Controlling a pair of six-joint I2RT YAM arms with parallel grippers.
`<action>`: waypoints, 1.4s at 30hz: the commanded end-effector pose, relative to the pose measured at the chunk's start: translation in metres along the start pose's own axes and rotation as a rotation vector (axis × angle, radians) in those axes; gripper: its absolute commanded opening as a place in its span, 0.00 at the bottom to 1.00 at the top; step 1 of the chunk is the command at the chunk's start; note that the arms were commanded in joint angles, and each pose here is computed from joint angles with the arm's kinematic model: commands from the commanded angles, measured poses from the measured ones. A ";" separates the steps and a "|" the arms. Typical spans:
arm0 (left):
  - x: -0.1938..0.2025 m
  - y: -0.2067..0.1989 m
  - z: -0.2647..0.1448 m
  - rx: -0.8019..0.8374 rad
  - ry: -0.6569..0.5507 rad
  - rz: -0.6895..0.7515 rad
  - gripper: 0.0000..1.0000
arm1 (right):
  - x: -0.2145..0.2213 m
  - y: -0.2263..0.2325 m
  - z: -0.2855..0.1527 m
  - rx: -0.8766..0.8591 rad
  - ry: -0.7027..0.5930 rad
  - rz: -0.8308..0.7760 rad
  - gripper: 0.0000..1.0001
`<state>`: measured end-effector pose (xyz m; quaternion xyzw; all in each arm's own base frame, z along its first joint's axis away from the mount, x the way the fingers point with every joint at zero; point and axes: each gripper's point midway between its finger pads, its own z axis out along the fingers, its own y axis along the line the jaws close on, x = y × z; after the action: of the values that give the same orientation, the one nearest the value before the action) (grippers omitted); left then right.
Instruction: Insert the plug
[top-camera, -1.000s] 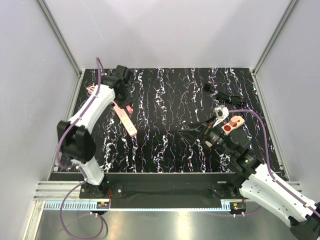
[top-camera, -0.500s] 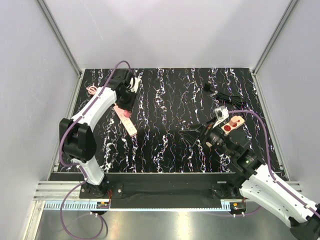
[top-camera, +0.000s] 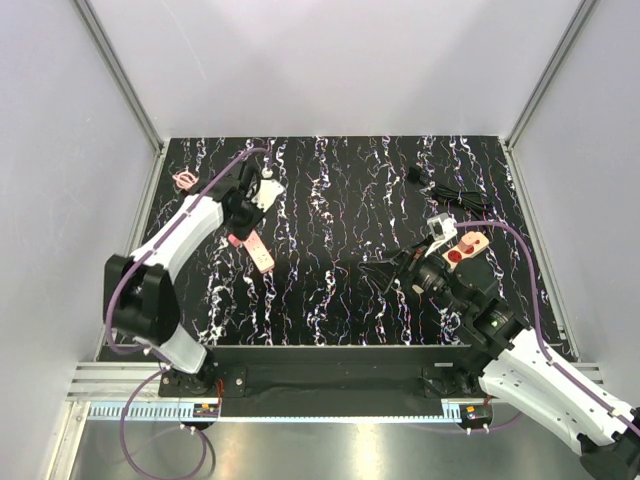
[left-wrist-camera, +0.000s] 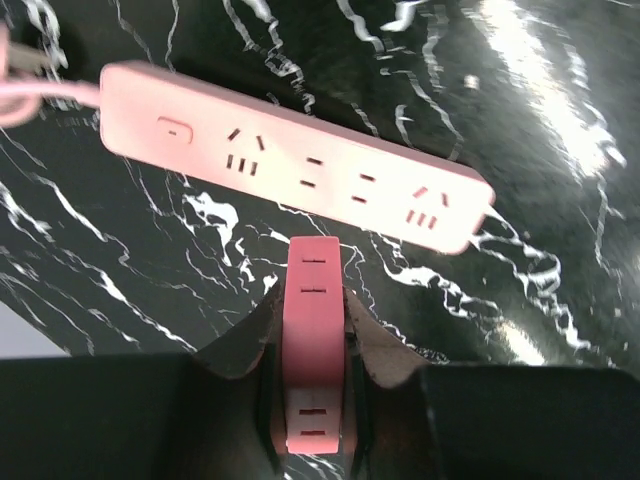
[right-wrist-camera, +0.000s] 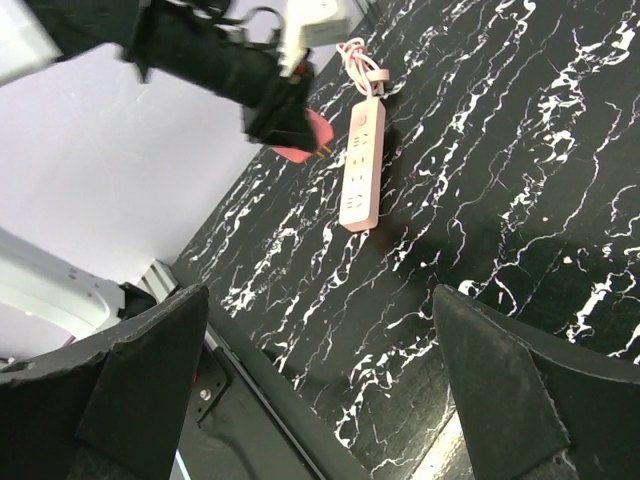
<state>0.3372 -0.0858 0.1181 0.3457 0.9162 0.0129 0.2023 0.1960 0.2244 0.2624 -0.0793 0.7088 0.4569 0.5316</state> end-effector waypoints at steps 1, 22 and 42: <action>-0.038 0.004 -0.025 0.002 -0.232 0.181 0.00 | -0.015 0.005 0.002 0.001 -0.033 -0.033 1.00; -0.015 -0.023 0.025 0.123 -0.098 0.265 0.00 | -0.017 -0.002 0.004 0.033 -0.046 -0.038 1.00; -0.003 -0.015 0.044 0.057 -0.014 0.293 0.00 | -0.021 -0.008 0.000 0.073 -0.064 -0.057 1.00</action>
<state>0.3399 -0.1072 0.0806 0.4751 0.8590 -0.0025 0.1907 0.2049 0.2161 0.2507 -0.0724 0.7250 0.4199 0.5410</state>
